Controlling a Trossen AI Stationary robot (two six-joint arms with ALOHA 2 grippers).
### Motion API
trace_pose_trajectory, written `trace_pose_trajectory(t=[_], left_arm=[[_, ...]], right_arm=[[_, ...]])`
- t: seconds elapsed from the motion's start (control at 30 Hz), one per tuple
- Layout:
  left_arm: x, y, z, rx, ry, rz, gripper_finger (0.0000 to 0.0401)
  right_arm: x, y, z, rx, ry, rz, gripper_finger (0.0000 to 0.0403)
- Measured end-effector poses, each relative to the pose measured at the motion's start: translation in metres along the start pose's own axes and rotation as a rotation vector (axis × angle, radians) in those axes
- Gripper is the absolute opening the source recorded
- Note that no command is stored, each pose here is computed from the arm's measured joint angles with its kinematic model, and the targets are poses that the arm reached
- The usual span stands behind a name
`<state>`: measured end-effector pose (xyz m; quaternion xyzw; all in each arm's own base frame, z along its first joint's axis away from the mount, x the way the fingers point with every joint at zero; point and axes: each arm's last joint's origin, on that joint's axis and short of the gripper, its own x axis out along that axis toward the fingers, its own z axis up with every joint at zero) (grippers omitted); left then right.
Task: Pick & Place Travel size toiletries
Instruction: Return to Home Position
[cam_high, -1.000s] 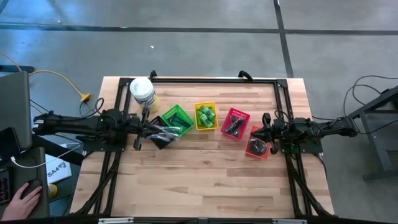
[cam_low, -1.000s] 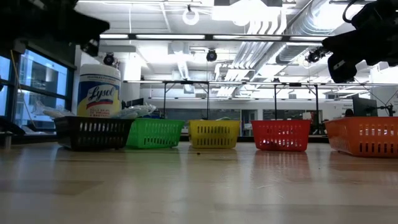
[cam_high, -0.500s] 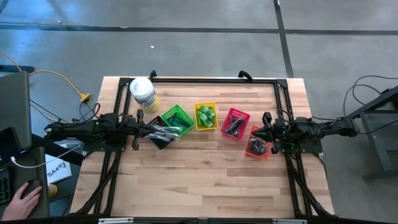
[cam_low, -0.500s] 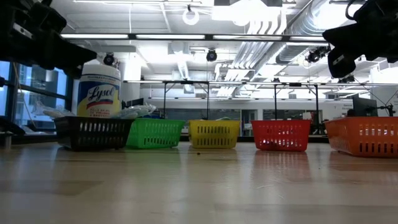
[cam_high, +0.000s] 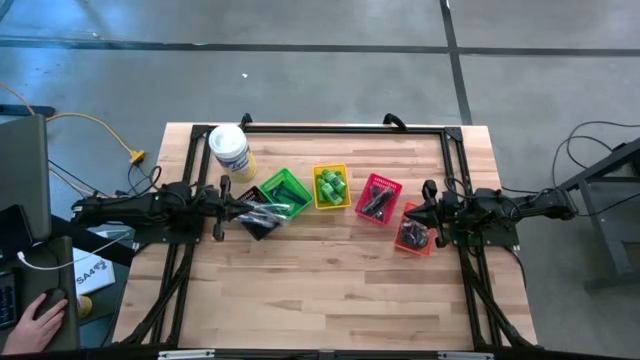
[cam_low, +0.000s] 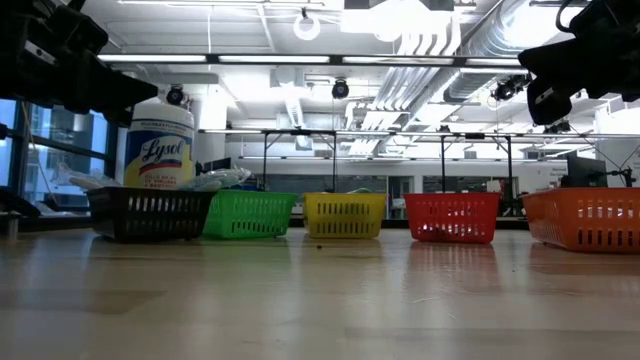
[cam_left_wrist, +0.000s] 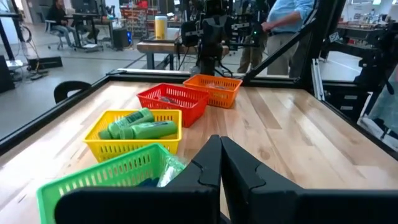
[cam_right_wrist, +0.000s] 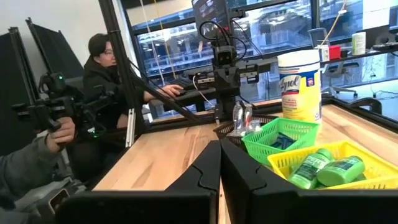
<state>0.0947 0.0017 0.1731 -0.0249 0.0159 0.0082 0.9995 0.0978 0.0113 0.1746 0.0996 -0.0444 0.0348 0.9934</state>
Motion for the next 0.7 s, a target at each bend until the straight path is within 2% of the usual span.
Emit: trace_pose_trajectory(t=[0.2,0.7], left_arm=[[0.0002,-0.0001,0.0009,0.010,-0.017,-0.002,0.0000],[0.0002,-0.0002,0.0013,0.011,-0.022,-0.006,0.0000]], right_arm=[[-0.0001,0.0020,0.0011,0.018,-0.002,0.062,0.0003],[0.0000,0.0017,0.0006,0.020,0.002,0.054,0.0003]])
